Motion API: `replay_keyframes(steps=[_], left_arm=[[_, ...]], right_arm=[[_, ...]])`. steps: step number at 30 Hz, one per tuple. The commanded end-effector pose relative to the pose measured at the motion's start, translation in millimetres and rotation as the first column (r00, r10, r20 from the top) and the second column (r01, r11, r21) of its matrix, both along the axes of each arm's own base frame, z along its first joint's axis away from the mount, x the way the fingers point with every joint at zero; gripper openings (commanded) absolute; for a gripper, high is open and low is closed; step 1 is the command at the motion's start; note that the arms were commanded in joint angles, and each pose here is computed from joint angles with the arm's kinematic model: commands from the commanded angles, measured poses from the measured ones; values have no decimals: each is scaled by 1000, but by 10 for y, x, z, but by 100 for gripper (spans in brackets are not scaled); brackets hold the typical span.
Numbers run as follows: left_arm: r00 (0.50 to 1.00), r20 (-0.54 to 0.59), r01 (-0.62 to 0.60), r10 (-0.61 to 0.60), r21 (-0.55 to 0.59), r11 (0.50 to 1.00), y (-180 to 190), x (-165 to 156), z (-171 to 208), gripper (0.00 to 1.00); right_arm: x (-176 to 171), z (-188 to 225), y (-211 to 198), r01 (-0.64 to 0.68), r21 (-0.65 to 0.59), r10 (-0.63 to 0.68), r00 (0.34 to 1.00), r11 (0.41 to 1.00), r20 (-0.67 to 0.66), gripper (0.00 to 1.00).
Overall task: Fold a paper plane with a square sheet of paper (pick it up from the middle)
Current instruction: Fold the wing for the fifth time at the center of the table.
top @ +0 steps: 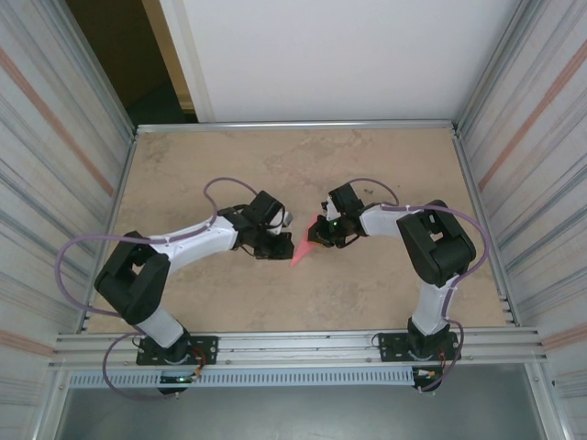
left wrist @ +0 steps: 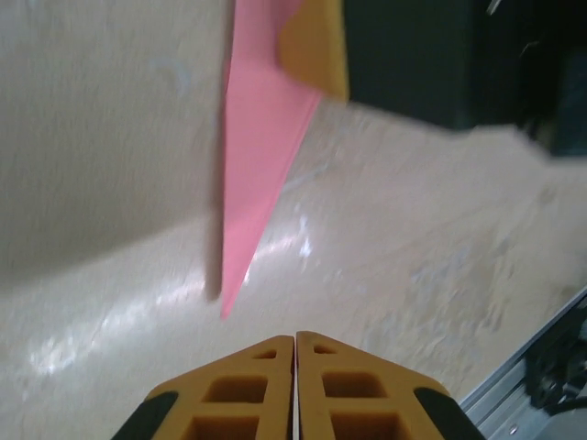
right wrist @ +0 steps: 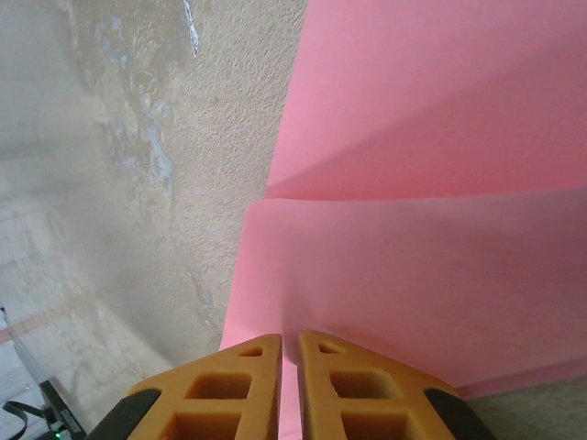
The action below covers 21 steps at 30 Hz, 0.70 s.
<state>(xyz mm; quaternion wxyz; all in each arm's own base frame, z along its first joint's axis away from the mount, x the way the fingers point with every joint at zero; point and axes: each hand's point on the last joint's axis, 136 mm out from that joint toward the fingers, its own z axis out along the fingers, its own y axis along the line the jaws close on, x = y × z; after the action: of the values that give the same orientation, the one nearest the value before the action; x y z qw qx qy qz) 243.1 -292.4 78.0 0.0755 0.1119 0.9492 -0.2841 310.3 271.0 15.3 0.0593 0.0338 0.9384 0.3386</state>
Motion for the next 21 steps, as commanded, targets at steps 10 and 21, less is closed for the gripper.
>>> replay_keyframes(steps=[10, 21], left_arm=[[998, -61, 2, -4, -32, 999, -383, 324, -355, 4], [987, -156, -22, 41, 121, 992, -68, 97, -823, 2]], right_arm=[[-103, -153, -140, 17, -68, -19, 999, 998, -40, 13], [83, 150, -165, 16, -53, -14, 999, 998, 32, 13]])
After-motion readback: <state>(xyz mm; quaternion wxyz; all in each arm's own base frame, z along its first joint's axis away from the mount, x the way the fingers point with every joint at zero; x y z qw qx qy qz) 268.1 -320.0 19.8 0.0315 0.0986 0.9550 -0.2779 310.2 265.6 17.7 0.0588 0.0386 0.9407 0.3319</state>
